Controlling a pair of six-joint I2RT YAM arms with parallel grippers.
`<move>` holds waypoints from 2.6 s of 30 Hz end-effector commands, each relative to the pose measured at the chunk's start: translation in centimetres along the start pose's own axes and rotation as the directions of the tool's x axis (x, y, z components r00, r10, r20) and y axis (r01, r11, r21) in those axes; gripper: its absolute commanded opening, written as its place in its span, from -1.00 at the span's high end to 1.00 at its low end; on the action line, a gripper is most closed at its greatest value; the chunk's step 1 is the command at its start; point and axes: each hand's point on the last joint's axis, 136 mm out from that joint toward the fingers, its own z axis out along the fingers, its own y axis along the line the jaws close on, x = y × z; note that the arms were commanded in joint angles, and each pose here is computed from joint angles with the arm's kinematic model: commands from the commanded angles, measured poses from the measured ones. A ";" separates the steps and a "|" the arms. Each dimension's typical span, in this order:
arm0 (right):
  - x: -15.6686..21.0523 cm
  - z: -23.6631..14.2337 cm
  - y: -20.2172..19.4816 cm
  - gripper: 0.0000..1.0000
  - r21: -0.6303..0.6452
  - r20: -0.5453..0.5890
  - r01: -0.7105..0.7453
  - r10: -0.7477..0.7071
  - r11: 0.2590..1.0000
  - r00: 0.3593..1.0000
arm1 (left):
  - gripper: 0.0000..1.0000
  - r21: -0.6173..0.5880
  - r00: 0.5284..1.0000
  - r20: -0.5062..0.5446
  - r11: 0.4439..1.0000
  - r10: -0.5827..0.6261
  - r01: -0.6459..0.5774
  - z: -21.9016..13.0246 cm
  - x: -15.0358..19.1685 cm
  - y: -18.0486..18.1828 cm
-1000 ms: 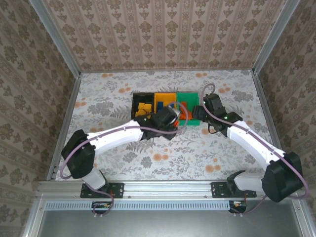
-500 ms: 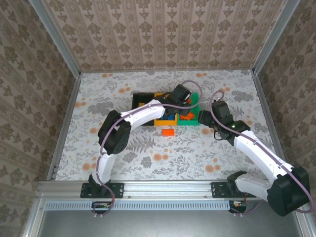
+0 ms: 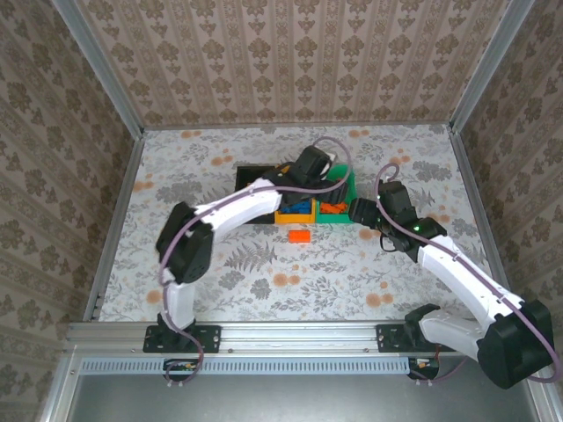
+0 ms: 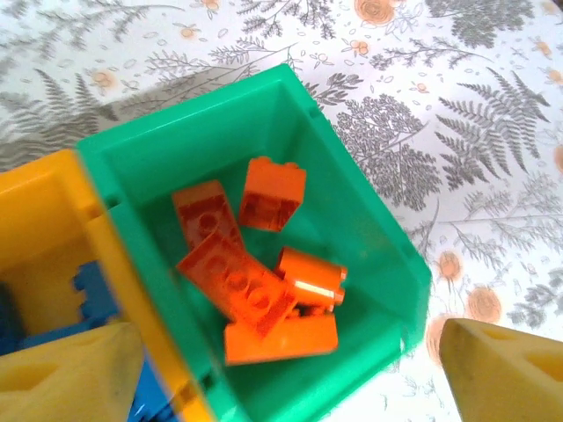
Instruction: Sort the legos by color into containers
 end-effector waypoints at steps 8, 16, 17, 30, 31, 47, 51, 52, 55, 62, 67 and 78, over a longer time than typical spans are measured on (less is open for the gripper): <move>5.0 2.8 7.8 -0.89 -0.154 -0.119 0.122 -0.141 0.980 0.983 | -1.00 -0.111 0.971 0.183 0.978 -0.156 0.178 -12.7 5.0 7.1; 10.2 6.6 12.4 -1.00 -0.119 -0.181 0.200 -0.220 0.973 0.959 | -1.00 -0.202 0.952 0.215 0.944 -0.217 0.260 -17.9 11.8 10.9; 10.6 7.0 12.8 -1.00 -0.102 -0.181 0.208 -0.223 0.973 0.958 | -0.99 -0.209 0.949 0.223 0.939 -0.225 0.272 -18.4 12.3 11.3; 12.6 11.2 12.0 -0.92 0.141 -0.217 0.319 -0.285 0.937 0.934 | -1.00 -0.247 0.935 0.246 0.916 -0.256 0.316 -19.7 14.3 12.9; 12.8 11.3 12.1 -0.89 0.141 -0.223 0.325 -0.290 0.935 0.931 | -1.00 -0.248 0.935 0.248 0.916 -0.255 0.315 -19.7 14.3 12.9; 13.6 11.2 12.7 -0.16 0.037 -0.270 0.312 -0.291 0.949 0.918 | -1.00 -0.260 0.935 0.252 0.913 -0.250 0.314 -19.8 14.2 13.2; 12.6 9.1 13.1 -0.08 -0.027 -0.245 0.302 -0.299 0.953 0.922 | -1.00 -0.256 0.938 0.241 0.916 -0.250 0.310 -19.7 14.2 13.0; 12.2 8.3 13.2 -0.08 -0.047 -0.235 0.299 -0.302 0.953 0.924 | -1.00 -0.255 0.939 0.239 0.917 -0.247 0.306 -19.7 14.2 13.0; 10.5 5.4 13.3 -0.08 -0.097 -0.196 0.305 -0.319 0.947 0.927 | -1.00 -0.258 0.940 0.237 0.917 -0.246 0.305 -19.7 14.2 13.0; 3.1 3.6 10.5 -0.09 -0.075 -0.123 0.227 -0.235 0.971 0.964 | -1.00 -0.260 0.940 0.231 0.915 -0.252 0.309 -19.5 14.5 13.2; -0.1 7.6 8.8 -0.10 0.017 -0.157 0.189 -0.184 0.982 0.970 | -1.00 -0.268 0.941 0.224 0.912 -0.255 0.311 -19.3 14.6 13.3; -3.3 12.3 7.4 -0.74 0.116 -0.159 0.152 -0.133 0.982 0.978 | -1.00 -0.271 0.944 0.220 0.914 -0.247 0.302 -19.4 14.0 13.2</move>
